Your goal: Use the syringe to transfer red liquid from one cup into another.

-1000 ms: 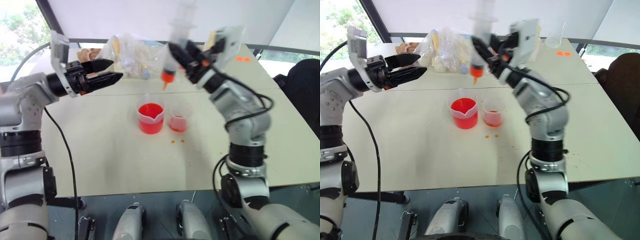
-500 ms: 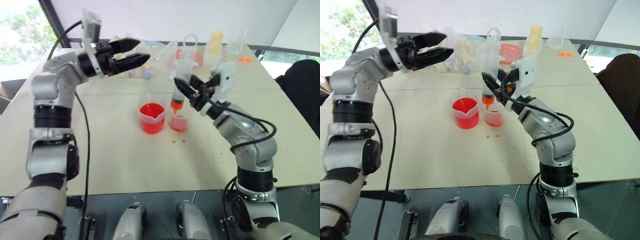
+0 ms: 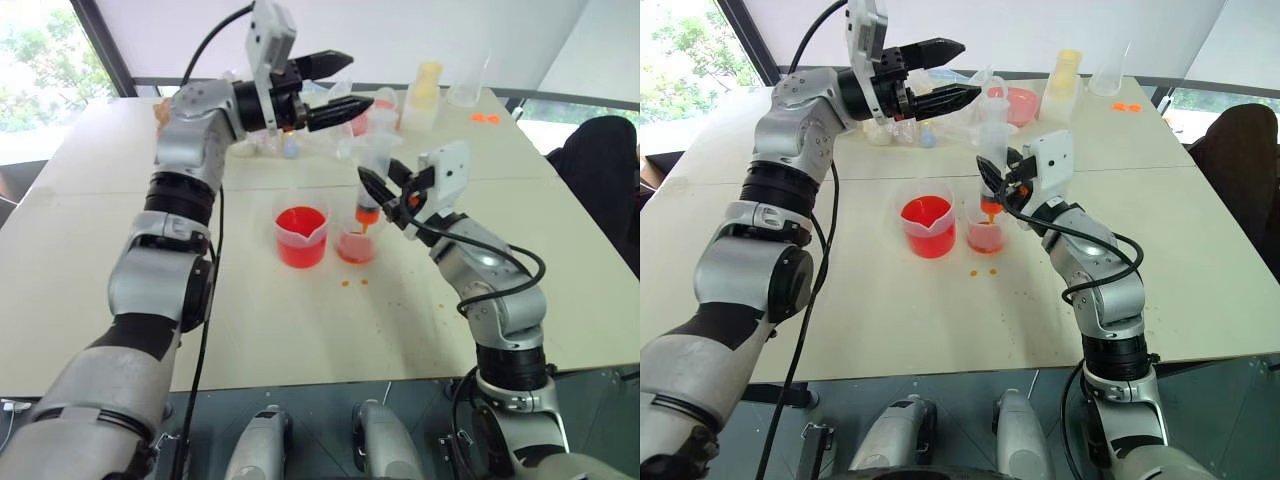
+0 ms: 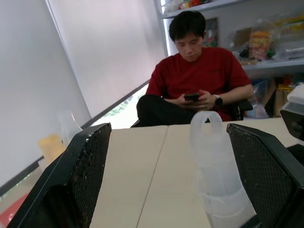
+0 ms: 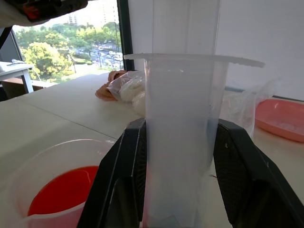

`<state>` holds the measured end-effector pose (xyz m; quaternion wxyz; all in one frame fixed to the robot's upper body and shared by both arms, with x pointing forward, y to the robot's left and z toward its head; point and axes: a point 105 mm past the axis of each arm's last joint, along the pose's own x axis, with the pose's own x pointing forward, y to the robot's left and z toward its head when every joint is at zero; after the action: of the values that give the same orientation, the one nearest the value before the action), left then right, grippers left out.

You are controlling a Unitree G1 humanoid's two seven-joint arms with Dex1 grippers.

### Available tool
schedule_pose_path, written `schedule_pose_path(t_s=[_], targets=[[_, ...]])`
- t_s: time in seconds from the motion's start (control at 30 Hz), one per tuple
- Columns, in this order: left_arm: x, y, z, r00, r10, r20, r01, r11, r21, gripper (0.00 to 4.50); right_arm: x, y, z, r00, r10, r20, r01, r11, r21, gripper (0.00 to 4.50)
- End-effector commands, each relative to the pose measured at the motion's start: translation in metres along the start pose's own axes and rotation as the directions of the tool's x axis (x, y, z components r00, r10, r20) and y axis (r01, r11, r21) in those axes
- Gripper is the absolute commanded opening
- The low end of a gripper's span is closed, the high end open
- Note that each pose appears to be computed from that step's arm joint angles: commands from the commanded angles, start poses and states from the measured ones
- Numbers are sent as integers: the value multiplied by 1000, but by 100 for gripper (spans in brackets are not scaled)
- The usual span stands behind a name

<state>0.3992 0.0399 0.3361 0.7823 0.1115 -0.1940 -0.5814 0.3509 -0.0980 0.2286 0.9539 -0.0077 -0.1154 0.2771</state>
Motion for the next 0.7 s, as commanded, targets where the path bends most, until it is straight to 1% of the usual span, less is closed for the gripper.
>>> schedule_pose_path(t_s=[0.03, 0.13, 0.37, 0.5, 0.6, 0.7], targets=[[6, 6, 14, 1000, 28, 3, -28, 995, 100, 407, -1, 3, 19, 997, 9, 71, -6, 999, -43, 144], [11, 7, 9, 999, 37, -35, -32, 990, 135, 407, -1, 5, 17, 998, 19, 66, -15, 999, -51, 144], [15, 4, 6, 998, 23, -52, -15, 988, 154, 407, 4, 9, 17, 997, 36, 71, -32, 998, -60, 144], [18, 5, 3, 996, 38, -77, -23, 982, 189, 407, 5, 10, 16, 997, 41, 73, -36, 997, -65, 144], [20, 5, 4, 996, 48, -74, -32, 979, 203, 324, 5, 11, 15, 997, 44, 71, -39, 997, -71, 144], [22, 4, 6, 998, 33, -62, -19, 979, 204, 200, 5, 11, 15, 996, 43, 72, -38, 997, -72, 144]])
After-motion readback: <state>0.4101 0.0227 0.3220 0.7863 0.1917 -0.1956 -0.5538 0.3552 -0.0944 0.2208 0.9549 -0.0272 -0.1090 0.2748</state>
